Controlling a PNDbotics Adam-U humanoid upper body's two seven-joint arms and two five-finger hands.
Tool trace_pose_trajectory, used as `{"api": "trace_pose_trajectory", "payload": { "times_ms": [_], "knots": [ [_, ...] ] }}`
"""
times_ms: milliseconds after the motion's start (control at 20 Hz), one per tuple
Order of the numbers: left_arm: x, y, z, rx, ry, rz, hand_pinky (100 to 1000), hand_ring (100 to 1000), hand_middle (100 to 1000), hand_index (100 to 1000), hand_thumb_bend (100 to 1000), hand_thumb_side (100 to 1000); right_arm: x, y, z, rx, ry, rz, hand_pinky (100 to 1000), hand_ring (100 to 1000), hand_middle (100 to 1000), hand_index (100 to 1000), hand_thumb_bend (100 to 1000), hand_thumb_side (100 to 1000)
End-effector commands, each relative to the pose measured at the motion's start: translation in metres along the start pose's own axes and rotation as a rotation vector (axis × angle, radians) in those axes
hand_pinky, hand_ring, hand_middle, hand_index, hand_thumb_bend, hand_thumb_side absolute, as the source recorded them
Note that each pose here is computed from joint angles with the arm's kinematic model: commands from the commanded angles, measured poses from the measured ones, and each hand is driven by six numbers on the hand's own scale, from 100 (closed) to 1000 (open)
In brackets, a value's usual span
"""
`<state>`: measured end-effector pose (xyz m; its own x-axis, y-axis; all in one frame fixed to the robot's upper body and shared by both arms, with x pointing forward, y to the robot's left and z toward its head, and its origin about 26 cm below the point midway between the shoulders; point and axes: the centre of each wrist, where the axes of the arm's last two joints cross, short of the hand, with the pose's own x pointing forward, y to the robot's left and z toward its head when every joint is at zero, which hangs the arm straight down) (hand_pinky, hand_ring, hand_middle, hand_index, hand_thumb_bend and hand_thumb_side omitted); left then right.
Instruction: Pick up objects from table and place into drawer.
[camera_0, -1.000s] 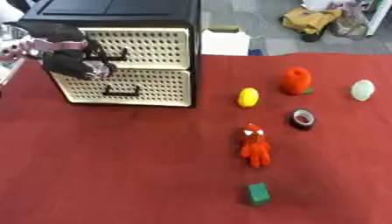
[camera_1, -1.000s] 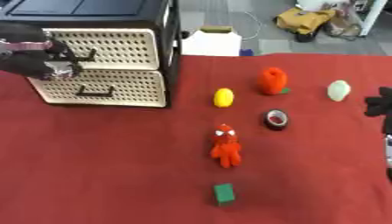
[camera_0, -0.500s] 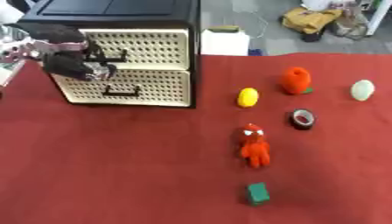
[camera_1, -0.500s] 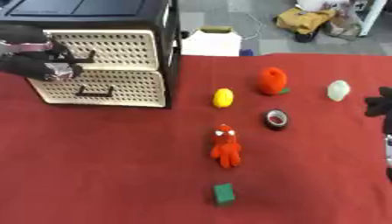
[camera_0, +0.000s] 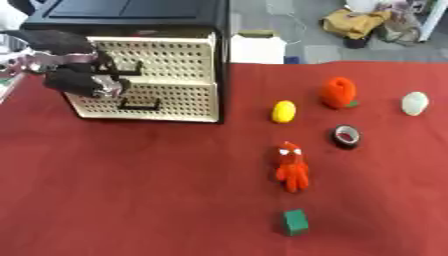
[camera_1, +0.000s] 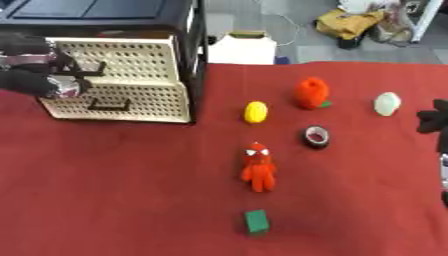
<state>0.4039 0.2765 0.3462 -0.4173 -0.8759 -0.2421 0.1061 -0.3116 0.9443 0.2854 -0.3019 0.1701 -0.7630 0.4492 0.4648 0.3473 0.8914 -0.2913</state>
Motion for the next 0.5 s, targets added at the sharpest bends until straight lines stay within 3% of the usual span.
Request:
{"api": "trace_pose_trajectory", "payload": {
  "times_ms": [50, 500],
  "knots": [
    [-0.0048, 0.0049, 0.0113, 0.006, 0.021, -0.026, 100, 100, 100, 764, 194, 1000, 0.0034, -0.0051, -0.0048, -0.006, -0.022, 0.013, 692, 706, 501, 785, 111, 782],
    [0.0012, 0.0023, 0.0196, 0.008, 0.009, -0.030, 100, 100, 100, 766, 190, 1000, 0.0032, -0.0055, -0.0047, -0.008, -0.020, 0.011, 692, 706, 501, 785, 109, 783]
  ]
}}
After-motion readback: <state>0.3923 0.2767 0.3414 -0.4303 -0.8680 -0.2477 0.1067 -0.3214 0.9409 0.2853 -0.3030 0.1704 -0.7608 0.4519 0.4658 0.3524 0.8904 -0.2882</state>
